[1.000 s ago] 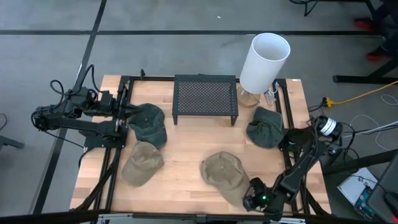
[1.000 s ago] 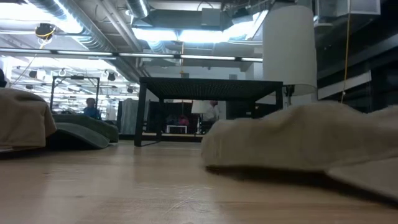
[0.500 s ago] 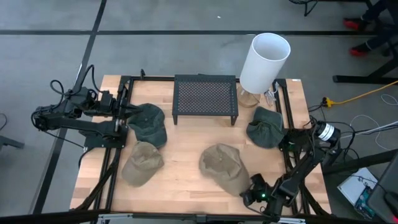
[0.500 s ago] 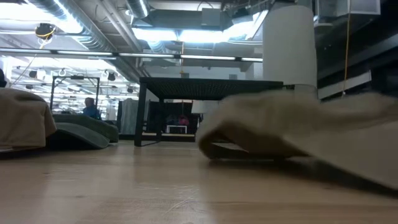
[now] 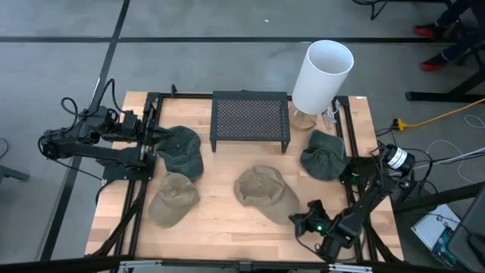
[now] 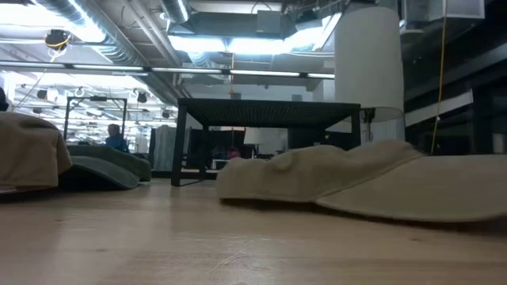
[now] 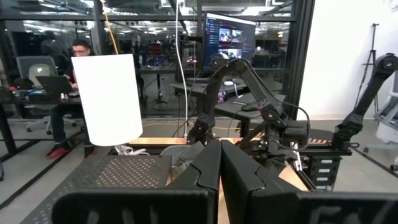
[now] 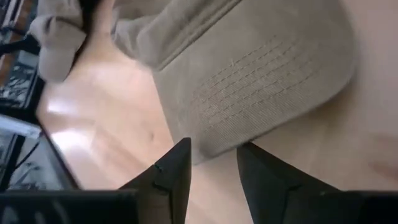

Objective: Pick & Place hat
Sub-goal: Put the right brown cap on the shelf

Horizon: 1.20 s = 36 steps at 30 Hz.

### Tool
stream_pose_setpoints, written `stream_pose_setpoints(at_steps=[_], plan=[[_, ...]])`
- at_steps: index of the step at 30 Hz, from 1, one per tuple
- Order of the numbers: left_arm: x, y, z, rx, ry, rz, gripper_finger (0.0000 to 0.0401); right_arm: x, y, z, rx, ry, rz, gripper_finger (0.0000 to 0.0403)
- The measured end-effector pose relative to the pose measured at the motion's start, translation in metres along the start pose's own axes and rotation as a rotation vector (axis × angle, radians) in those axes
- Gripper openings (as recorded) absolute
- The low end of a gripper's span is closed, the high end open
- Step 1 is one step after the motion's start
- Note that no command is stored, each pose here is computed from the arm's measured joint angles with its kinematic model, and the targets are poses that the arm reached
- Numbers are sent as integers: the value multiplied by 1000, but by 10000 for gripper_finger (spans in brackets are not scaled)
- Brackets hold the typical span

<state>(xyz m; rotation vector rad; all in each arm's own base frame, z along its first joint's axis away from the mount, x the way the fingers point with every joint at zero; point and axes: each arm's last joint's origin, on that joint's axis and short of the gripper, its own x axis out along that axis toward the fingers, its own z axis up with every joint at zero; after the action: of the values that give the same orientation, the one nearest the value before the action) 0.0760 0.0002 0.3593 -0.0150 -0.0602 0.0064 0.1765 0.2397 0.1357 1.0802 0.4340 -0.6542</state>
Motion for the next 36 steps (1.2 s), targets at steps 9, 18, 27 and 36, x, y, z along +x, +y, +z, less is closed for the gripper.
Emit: stream_pose_setpoints(at_steps=[9, 18, 27, 36], plan=[[0, 0, 0, 1, -1, 0, 4, 25, -6, 11, -46, -85, -117, 115], [0, 0, 0, 1, 0, 0, 4, 32, -11, 17, -160, -180, -127, 9], [0, 0, 1, -23, -8, -1, 4, 7, -6, 28, -205, -164, -119, 6], [0, 0, 2, -25, -23, -1, 4, -2, 3, 40, -138, -55, -168, 45]])
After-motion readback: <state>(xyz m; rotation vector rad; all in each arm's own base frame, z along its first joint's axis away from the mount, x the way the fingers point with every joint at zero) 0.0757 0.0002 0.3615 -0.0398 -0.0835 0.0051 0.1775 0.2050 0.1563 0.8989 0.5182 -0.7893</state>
